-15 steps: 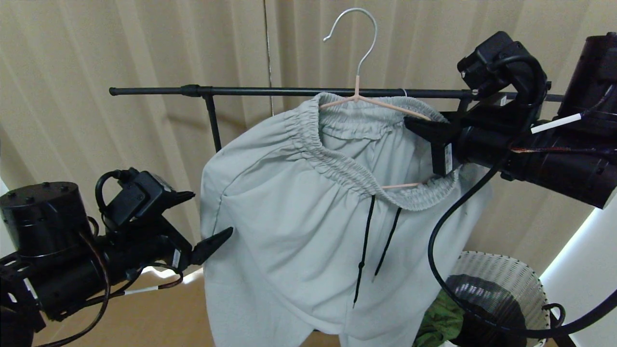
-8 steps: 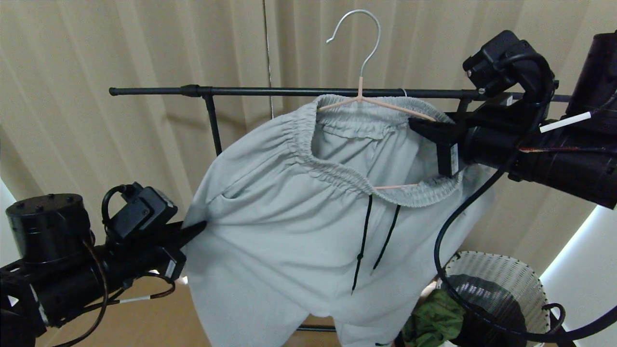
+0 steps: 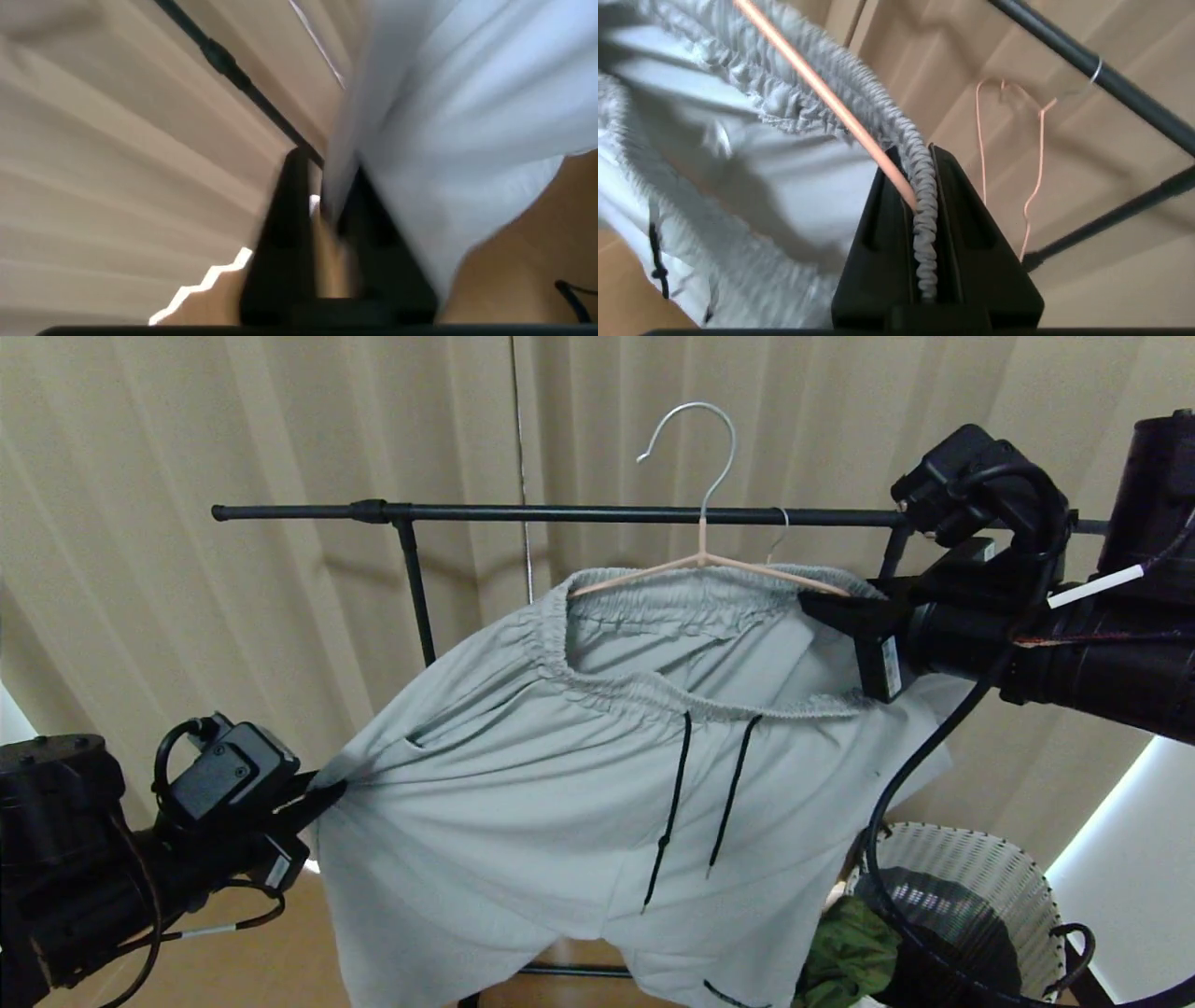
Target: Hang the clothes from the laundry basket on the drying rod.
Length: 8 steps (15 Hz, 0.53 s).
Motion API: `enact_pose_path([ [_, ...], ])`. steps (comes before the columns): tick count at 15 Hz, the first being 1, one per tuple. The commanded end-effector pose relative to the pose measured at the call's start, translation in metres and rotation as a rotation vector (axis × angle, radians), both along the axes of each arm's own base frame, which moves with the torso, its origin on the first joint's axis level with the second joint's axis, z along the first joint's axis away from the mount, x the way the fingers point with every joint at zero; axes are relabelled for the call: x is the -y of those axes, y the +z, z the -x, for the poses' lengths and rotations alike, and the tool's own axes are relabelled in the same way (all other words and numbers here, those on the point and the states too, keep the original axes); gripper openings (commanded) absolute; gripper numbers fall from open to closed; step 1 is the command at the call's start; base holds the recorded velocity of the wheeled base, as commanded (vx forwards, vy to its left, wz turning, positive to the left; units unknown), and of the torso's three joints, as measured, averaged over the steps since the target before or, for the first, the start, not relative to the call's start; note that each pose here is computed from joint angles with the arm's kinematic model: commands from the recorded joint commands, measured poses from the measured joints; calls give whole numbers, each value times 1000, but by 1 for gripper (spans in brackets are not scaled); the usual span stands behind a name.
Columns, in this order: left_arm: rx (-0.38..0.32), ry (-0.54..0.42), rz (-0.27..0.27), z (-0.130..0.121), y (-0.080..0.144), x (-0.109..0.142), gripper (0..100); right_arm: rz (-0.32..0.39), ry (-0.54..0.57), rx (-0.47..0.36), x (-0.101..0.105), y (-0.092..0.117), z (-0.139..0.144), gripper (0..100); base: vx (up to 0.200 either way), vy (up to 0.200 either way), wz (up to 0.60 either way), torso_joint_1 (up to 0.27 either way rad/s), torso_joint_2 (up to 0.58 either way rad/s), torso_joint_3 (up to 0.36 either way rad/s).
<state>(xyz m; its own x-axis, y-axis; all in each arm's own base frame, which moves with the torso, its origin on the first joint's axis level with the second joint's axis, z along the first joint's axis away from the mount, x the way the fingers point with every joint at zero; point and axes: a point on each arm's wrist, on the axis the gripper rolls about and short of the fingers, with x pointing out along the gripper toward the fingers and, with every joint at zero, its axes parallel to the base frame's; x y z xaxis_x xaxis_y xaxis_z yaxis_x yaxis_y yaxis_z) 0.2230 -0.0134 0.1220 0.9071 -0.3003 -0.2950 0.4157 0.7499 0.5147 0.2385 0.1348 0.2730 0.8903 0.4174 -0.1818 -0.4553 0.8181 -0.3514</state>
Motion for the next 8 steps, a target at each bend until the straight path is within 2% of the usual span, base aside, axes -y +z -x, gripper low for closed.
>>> enact_pose_path([
  [1,-3,-16,19,5,1,4,100,0,-1,-16,2,0,3,0,0,0,0,0,0,0],
  [2,-4,-19,29,8,1,5,100,-5,-1,-27,2,0,4,0,0,0,0,0,0,0],
  [3,7,-43,63,14,3,12,100,19,-19,-93,3,-8,6,0,0,0,0,0,0,0],
  [4,33,-46,95,19,5,13,100,42,-40,-138,5,-12,8,0,0,0,0,0,0,0],
  [5,92,-42,127,29,8,13,100,47,-75,-192,6,-16,11,0,0,0,0,0,0,0],
  [6,134,-41,140,36,10,12,100,35,-97,-224,6,-19,11,0,0,0,0,0,0,0],
  [8,174,-29,175,50,9,9,100,24,-127,-261,6,-23,11,0,0,0,0,0,0,0],
])
